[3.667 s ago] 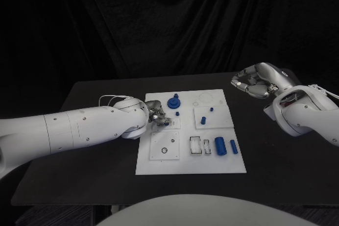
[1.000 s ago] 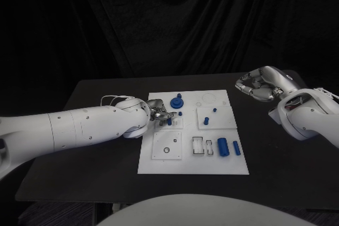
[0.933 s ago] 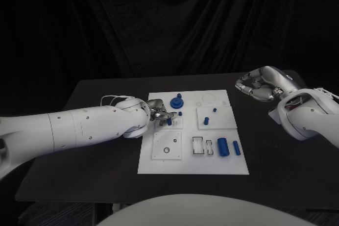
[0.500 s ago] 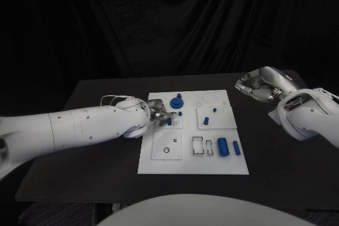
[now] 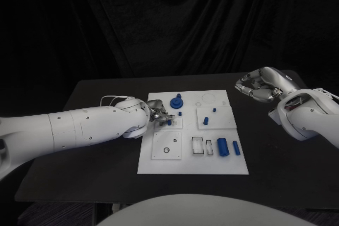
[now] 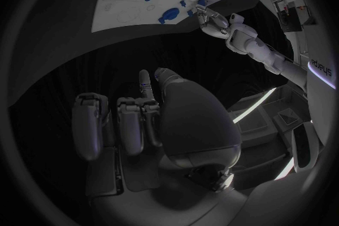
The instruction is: Assemble the parts on the task board
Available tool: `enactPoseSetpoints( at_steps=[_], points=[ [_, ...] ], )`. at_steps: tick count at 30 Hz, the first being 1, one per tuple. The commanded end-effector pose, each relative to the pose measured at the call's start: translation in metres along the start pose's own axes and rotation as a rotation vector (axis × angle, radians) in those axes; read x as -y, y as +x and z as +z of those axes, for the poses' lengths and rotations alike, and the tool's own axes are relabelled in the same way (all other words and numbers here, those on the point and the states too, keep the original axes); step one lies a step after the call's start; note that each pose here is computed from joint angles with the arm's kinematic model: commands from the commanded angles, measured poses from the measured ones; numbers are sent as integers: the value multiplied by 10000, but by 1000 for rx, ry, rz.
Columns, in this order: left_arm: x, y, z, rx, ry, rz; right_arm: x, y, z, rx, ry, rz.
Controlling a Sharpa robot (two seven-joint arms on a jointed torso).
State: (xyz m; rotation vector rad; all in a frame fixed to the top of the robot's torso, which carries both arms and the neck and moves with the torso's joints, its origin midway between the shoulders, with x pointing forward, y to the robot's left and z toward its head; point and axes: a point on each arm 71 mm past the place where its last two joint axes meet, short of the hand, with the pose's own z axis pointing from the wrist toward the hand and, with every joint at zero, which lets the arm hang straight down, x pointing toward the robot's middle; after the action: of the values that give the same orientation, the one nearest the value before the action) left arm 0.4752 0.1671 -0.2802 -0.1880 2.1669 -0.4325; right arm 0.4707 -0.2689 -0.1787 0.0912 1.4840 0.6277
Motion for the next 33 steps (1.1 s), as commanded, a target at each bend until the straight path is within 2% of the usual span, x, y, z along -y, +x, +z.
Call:
enactPoseSetpoints(
  at_steps=[1,13,18,20,23,26,30,33],
  points=[
    [29,24,1,-12,19,1,14,8,-9,-5,15,-1],
    [23,-8,-43,46,31,-31,30,-7,-24,2,19,-2],
    [-12,-19,-99,52,9,-39,37,-10,-25,4,23,-2],
    [-31,-57,-136,41,-15,-31,34,-7,-18,4,22,-2],
    [-17,-157,-176,26,-37,-9,32,-5,-12,5,21,-3],
    [43,-318,-218,15,-40,24,26,-2,-5,6,20,-3],
    [160,-567,-267,14,-9,68,10,5,9,10,15,-2],
    [227,-697,-267,8,25,95,1,12,20,9,13,-2]
  ],
)
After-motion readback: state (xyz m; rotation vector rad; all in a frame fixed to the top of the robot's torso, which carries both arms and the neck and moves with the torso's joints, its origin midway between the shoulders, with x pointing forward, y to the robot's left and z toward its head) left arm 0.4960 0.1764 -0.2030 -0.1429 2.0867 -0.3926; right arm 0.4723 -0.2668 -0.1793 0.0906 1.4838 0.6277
